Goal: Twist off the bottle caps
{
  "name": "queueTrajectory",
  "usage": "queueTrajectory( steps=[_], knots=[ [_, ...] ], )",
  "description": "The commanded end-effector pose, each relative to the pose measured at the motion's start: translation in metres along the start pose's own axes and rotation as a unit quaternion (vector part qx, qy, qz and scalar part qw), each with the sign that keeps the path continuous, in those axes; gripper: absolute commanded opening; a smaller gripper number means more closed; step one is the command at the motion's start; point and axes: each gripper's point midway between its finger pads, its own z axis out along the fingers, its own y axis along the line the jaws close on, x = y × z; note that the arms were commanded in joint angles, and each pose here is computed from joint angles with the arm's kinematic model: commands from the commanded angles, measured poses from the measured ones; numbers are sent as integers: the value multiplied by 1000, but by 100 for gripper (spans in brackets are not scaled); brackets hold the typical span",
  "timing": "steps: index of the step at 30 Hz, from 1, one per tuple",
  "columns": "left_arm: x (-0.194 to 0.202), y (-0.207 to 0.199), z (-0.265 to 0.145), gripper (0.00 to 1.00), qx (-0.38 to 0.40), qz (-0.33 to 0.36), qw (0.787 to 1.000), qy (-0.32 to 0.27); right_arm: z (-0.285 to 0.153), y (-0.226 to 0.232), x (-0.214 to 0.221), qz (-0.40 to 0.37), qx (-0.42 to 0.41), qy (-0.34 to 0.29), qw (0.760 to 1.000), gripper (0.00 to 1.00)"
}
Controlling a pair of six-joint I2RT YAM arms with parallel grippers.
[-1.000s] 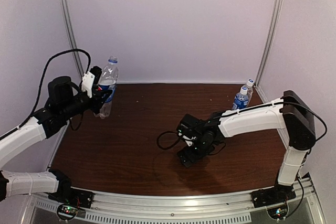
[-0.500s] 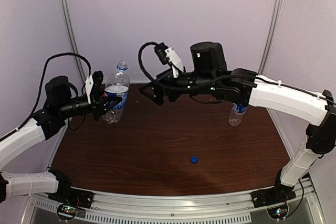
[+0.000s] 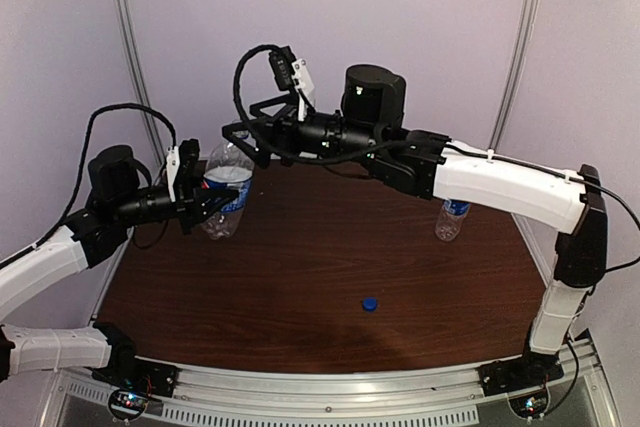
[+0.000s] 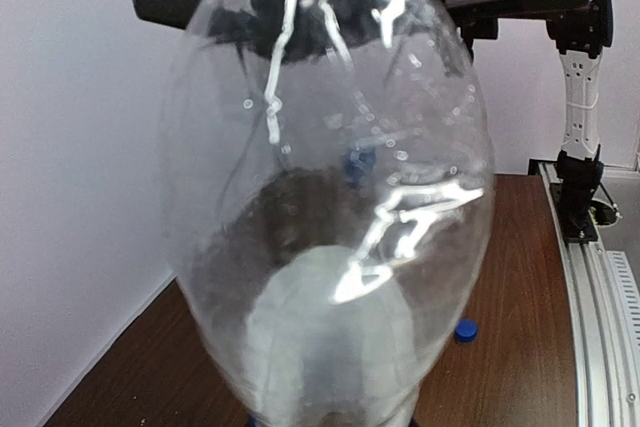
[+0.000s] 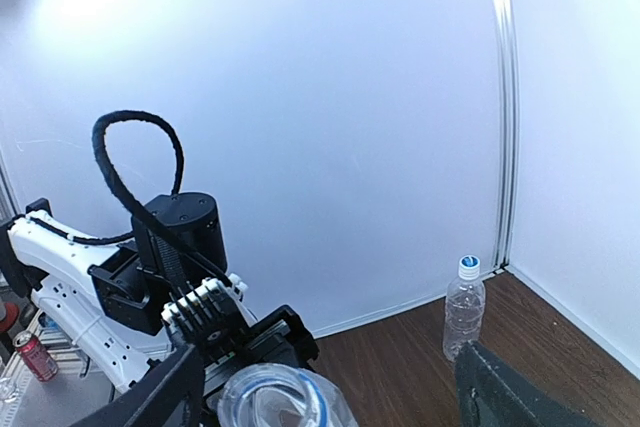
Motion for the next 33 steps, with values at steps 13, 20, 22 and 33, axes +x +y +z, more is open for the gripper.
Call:
queueTrajectory(
  steps=[13, 20, 22, 33],
  knots=[
    [-3, 0, 2, 20, -2, 14, 1000, -13, 10, 15, 9, 6, -26, 36, 999, 8],
    [8, 8, -1, 97, -36, 29, 999, 10, -6, -42, 6, -29, 94, 78, 992, 0],
    [13, 15, -4, 97, -60, 37, 997, 23, -23, -99, 9, -39, 183, 97, 978, 0],
    [29, 26, -15, 97, -112, 39, 991, 54, -95, -316, 58, -16, 411, 104, 906, 0]
  ],
)
